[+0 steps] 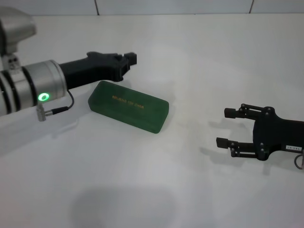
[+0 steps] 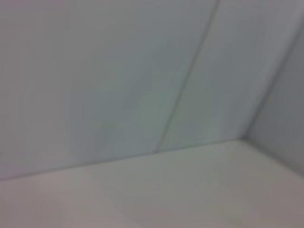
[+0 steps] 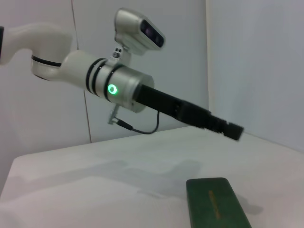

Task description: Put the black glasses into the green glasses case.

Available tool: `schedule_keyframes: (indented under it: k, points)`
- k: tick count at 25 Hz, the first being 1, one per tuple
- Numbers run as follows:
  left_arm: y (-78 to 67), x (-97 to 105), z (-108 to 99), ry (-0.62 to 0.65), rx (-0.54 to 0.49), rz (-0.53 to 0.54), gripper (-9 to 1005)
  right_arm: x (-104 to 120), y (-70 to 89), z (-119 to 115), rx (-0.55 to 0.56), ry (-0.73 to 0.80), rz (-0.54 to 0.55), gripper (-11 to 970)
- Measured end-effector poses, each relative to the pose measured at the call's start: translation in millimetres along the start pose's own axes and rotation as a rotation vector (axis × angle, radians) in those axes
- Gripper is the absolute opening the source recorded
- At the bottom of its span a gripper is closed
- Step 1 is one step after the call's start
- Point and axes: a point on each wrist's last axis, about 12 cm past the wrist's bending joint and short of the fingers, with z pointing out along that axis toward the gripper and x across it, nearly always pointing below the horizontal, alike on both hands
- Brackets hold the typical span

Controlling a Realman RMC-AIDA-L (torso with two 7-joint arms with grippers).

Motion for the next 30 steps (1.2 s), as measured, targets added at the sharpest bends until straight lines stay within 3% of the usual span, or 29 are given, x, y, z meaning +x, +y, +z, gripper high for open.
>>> schedule_keyframes:
  k: [6,10,11,14,20,26,30]
  points:
    - [3.7,5.3,-23.8,-0.17,0.123,0.104,123,-1.3,-0.9,0.8,0.0,-0.004,-0.002,768]
    - [7.1,17.9,-33.9,-0.222,0.111,0.224,129,-1.9,-0.6,-0.3,0.007,-0.018,0.002,768]
    - [9.4,30.7,-42.3,-0.253,0.08,0.332,130,-2.1,-0.6,-0.5,0.009,-0.022,0.003,768]
    - [13.1,41.6,-48.3,-0.251,0.04,0.383,134,-2.3,0.2,-1.0,0.012,-0.032,0.005,768]
    - [15.5,60.0,-60.7,-0.205,-0.018,0.399,143,-1.6,1.3,-0.6,0.01,-0.034,0.005,767]
    - [20.6,69.2,-79.8,-0.194,-0.076,0.339,151,-1.7,3.3,-5.7,-0.001,-0.042,0.002,767]
    - [19.2,76.1,-91.8,-0.187,-0.083,0.331,323,-3.1,2.9,-7.4,-0.007,-0.041,-0.009,768]
